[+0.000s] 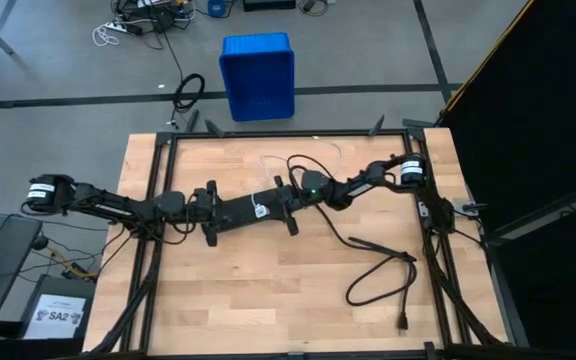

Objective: Insert USB
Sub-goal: Insert the white charger adapter into the black outlet extension

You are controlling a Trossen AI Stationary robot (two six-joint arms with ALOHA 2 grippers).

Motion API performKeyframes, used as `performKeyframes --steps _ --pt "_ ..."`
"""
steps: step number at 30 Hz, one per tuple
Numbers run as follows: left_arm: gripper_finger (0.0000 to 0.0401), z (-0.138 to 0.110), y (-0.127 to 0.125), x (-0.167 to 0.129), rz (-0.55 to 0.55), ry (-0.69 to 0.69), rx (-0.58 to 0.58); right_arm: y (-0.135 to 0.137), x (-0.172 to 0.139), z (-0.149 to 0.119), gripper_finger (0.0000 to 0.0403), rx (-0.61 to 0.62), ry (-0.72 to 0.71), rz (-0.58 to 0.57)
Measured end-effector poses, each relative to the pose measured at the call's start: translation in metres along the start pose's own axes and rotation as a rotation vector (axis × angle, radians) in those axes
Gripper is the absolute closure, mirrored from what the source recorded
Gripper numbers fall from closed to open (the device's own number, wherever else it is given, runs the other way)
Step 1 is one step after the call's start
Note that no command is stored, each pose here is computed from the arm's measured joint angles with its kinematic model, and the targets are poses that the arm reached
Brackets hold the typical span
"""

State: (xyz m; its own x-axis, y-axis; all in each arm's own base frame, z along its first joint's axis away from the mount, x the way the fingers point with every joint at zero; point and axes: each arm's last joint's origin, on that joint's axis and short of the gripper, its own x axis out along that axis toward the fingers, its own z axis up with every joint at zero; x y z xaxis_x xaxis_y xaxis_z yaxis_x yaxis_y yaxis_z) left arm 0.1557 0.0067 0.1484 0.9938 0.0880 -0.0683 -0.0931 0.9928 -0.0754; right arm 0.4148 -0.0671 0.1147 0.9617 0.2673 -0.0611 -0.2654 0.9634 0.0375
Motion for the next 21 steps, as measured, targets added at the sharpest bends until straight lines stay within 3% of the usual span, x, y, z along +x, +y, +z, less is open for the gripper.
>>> performKeyframes --steps 8,21 --pt "0.0345 0.001 0.0 0.0 -0.007 -0.011 0.021 -0.017 -0.008 -0.012 0.029 0.032 -0.018 0.015" --pt "0.0346 0.0 0.0 0.0 -0.006 0.0 0.022 -0.018 -0.009 -0.009 0.029 0.015 -0.042 0.04"
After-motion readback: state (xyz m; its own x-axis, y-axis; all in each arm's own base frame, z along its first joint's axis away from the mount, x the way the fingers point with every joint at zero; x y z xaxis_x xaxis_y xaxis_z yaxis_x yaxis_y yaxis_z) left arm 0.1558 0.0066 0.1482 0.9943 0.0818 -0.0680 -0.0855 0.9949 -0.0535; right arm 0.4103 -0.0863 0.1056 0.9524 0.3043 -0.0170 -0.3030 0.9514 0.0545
